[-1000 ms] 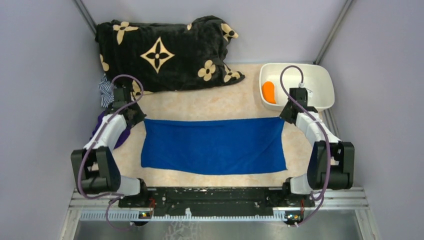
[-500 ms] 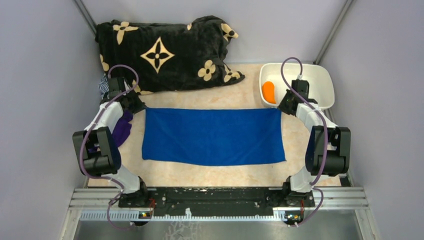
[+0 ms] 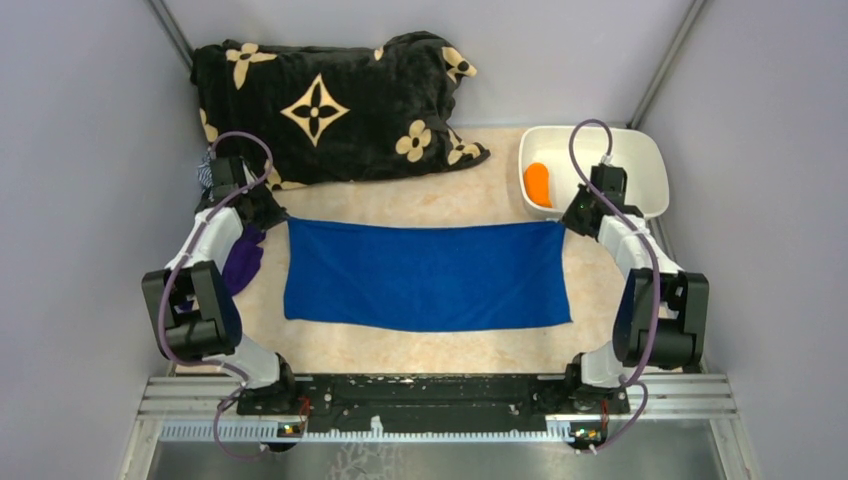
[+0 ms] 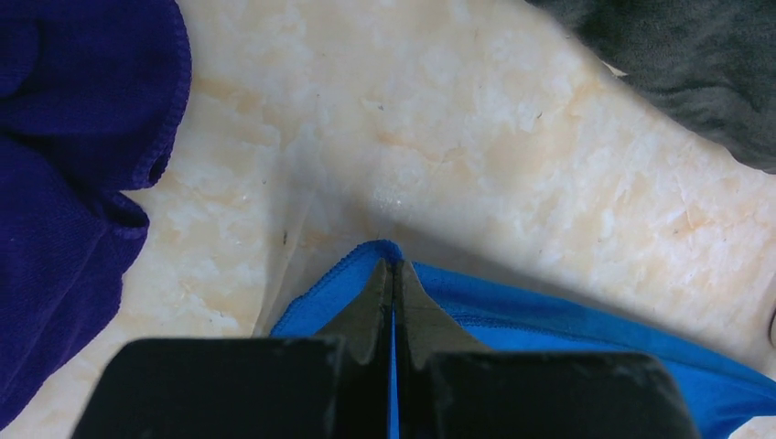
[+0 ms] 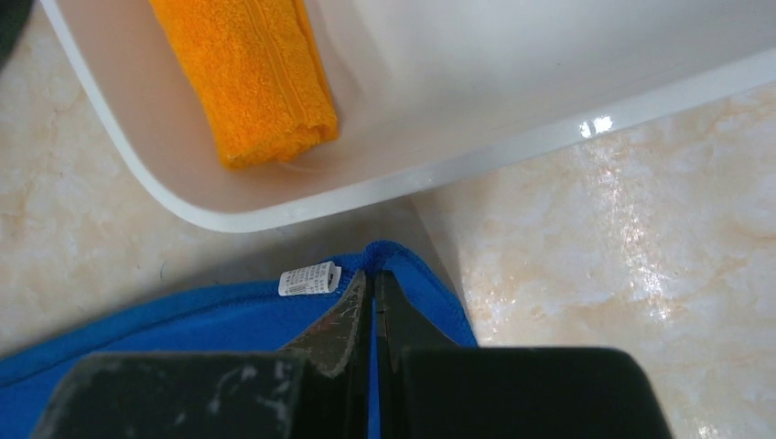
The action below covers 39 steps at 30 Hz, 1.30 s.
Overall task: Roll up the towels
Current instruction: Fold the towel at the center of the board.
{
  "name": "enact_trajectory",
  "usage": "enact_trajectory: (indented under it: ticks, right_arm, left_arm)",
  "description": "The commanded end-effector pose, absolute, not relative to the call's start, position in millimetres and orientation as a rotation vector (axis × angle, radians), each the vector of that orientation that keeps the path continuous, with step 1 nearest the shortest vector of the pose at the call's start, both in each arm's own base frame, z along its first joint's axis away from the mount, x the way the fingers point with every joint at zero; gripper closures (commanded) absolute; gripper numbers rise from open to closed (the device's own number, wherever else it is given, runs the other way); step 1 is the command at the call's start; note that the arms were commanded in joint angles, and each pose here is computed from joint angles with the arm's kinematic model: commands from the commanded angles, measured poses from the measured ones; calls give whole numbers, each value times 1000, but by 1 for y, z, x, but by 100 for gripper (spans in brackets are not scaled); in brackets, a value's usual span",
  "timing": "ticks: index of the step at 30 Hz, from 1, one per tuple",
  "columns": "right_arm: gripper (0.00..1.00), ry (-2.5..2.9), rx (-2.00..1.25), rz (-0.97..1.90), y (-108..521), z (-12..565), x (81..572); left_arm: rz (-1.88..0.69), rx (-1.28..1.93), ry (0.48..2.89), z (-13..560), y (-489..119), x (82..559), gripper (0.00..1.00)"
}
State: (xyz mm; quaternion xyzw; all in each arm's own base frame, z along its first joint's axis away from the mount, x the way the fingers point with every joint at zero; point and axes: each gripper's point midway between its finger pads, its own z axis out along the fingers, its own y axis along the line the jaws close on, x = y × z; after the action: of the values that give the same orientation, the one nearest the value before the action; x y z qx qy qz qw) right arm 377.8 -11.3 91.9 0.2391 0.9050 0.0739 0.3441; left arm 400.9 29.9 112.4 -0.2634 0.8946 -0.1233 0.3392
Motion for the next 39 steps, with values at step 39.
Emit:
enact_trajectory:
  ticks: [39]
  right_arm:
    - [100,2185,631,328,-31,144,385]
  left_arm:
    - [-401,-660,2261,140,29,419,100]
